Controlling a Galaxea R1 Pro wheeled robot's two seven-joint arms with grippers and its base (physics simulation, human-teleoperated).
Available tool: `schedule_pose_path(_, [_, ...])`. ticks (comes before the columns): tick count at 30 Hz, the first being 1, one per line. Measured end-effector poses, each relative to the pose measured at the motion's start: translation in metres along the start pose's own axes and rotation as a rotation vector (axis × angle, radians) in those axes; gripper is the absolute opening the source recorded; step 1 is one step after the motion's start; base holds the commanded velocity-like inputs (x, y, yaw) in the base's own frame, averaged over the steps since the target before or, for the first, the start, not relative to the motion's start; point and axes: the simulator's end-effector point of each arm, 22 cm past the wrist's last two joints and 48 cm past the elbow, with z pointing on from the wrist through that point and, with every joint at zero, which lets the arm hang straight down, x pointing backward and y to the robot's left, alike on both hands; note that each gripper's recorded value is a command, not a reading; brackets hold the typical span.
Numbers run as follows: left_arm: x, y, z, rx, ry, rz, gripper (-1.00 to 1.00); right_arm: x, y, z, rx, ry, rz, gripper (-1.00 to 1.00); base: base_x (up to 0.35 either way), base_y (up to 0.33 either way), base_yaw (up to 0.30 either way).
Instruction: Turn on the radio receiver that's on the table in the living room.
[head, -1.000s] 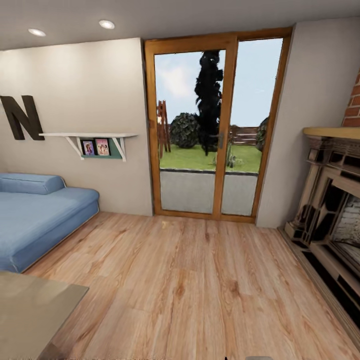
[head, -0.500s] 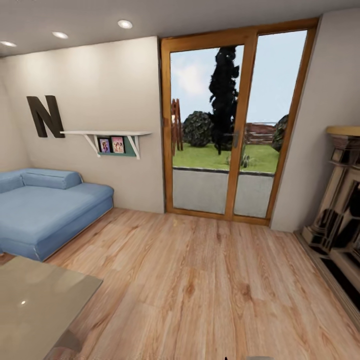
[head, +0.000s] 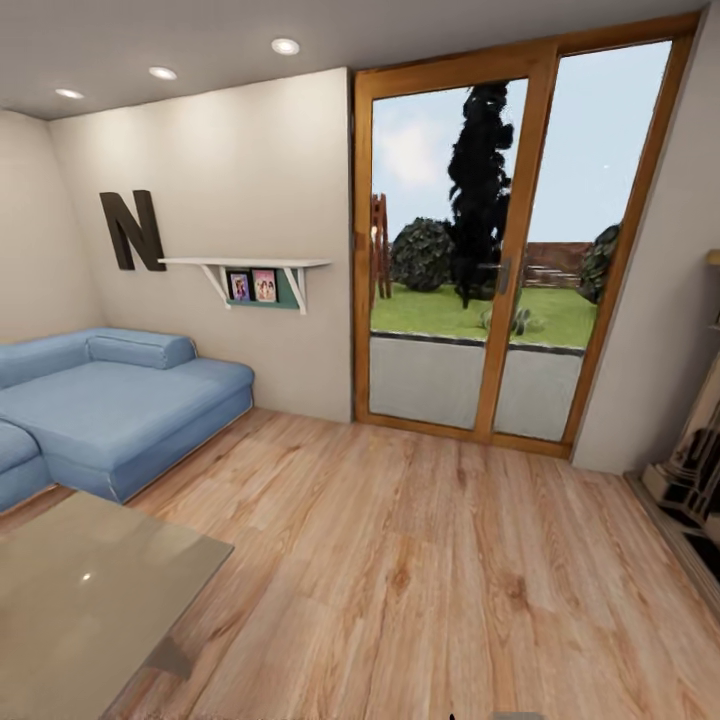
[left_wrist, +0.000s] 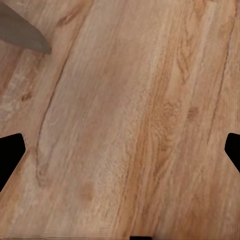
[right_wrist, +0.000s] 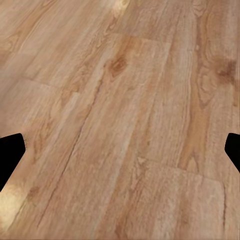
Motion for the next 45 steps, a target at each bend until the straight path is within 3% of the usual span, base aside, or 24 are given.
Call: schedule_pose_path(45, [0.012, -0.001, 0.001, 0.001, 0.029, 0.002, 1.00, 0.012, 0.000, 0.001, 0.001, 0.028, 0.001, 1.00, 0.000, 0.000, 0.183])
